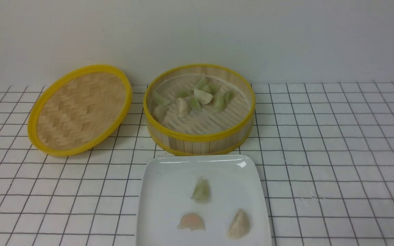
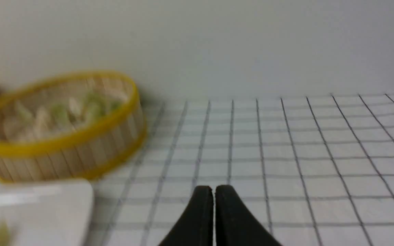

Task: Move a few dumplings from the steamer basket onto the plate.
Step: Use the left arm to grab a dumpling from the steamer

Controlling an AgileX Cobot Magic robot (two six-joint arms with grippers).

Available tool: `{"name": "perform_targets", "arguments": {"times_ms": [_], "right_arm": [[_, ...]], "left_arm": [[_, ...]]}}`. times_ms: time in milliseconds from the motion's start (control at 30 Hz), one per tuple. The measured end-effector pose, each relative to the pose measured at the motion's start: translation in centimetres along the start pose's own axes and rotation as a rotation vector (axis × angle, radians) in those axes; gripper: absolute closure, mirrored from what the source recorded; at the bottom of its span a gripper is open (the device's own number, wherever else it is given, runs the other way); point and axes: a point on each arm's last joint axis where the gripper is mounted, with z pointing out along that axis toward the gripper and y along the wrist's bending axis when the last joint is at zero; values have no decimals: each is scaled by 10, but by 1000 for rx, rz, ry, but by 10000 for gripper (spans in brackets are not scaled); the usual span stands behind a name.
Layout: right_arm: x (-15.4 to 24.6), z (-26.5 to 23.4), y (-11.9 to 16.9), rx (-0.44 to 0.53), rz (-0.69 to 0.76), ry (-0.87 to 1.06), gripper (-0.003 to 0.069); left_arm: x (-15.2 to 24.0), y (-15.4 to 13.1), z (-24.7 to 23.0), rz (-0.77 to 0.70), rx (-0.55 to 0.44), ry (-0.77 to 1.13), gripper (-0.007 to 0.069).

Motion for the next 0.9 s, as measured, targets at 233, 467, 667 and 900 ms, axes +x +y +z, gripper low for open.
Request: {"name": "perform_targets", "arguments": {"times_ms": [233,467,667,900], "right_arm": [[-19,-2,-2,-4,283,-214,656],[-22,-3,-3,0,281,-231,656],[-70,0,34,-86,196,181,656],[-113,53,49,28,11,787,656]], "left_arm": [[5,-1,84,126,-169,741,631],[75,13,183,151,-103,1296,631],[89,-26,243,276,36,1322,631],[83,-74,310,365,163,1240,631]]}}
